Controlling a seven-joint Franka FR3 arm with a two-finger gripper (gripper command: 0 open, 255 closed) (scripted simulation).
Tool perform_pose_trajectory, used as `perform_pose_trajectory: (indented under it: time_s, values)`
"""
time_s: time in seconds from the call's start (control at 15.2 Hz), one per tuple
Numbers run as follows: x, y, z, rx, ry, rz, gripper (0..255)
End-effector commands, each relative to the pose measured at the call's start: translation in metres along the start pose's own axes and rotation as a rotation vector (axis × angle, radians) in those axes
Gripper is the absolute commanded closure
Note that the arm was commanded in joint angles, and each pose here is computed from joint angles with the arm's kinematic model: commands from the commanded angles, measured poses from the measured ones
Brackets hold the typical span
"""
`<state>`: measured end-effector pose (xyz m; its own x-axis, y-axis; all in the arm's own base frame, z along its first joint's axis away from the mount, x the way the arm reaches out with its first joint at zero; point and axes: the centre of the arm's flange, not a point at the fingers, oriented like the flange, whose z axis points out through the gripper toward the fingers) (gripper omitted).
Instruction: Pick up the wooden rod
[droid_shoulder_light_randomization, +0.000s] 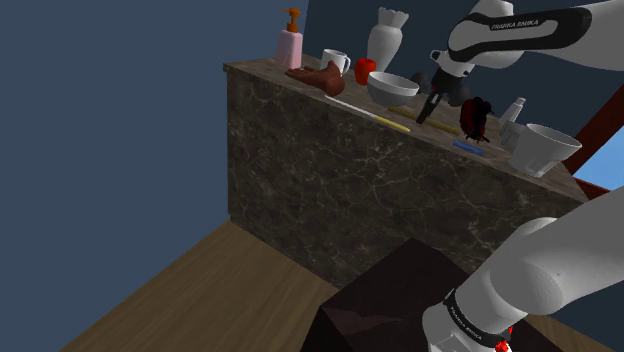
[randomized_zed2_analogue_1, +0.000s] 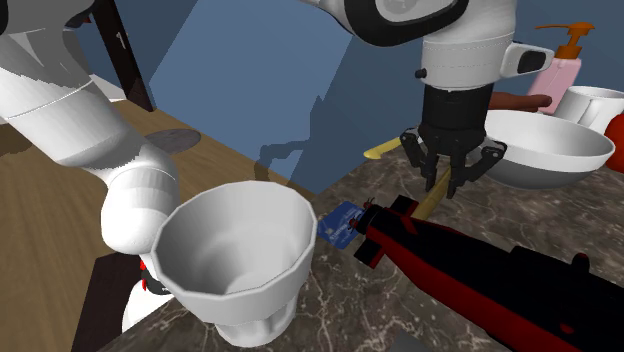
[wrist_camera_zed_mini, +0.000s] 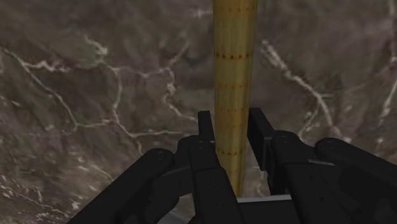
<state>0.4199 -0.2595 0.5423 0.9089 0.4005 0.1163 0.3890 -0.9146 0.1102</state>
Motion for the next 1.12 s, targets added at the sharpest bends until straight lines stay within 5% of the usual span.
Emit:
perform_pose_trajectory:
  time_s: [0.0,1.06]
  values:
    - [0.0,0.001,-0.002,0.004,-0.006,0.001,255]
    - [0.009,0.009,-0.076,0.004,-0.006,0.001,255]
